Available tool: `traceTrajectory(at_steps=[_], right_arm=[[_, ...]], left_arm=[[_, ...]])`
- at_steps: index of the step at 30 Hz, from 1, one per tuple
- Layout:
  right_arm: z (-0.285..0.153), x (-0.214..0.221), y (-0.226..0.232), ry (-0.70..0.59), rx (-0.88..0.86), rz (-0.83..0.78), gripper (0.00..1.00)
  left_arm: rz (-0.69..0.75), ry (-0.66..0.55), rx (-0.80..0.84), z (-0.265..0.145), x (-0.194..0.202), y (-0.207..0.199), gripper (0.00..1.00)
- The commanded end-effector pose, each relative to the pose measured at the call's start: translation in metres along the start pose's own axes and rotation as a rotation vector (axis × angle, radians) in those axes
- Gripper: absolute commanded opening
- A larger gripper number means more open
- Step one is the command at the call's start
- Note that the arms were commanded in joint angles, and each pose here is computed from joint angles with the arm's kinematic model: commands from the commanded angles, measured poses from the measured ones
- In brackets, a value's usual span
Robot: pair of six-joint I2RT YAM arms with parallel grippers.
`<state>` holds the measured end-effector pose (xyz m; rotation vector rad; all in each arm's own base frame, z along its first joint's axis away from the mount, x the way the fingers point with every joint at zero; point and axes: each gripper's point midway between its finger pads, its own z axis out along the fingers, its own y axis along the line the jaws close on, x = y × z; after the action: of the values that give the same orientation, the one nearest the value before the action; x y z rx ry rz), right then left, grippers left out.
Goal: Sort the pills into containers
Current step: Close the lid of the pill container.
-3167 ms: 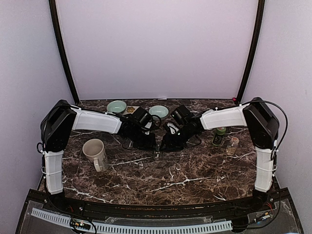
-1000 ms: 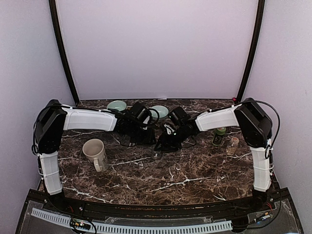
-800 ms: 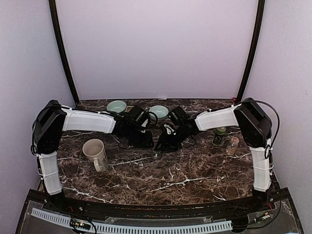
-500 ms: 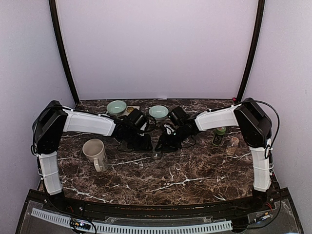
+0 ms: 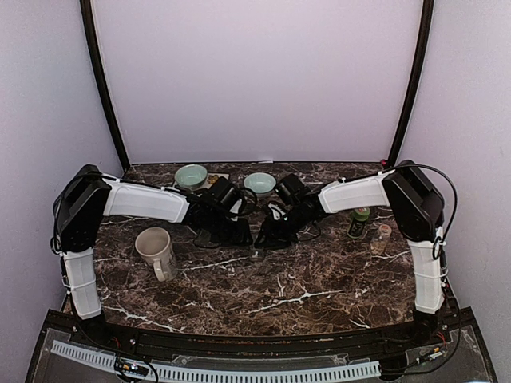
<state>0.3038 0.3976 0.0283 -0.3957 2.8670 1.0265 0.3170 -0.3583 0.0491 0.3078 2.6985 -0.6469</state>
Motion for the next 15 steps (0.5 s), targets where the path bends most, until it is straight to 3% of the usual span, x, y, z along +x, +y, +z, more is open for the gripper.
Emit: traceTrajectory(at_steps=[1, 15], right_arm=[[0.027, 0.03, -0.047, 0.092, 0.148, 0.064, 0.36], [0.031, 0.031, -0.049, 0.105, 0.152, 0.071, 0.36]], left_arm=[[0.004, 0.015, 0.018, 0.0, 0.004, -0.004, 0.36], [0.015, 0.063, -0.003, 0.014, 0.018, 0.005, 0.3]])
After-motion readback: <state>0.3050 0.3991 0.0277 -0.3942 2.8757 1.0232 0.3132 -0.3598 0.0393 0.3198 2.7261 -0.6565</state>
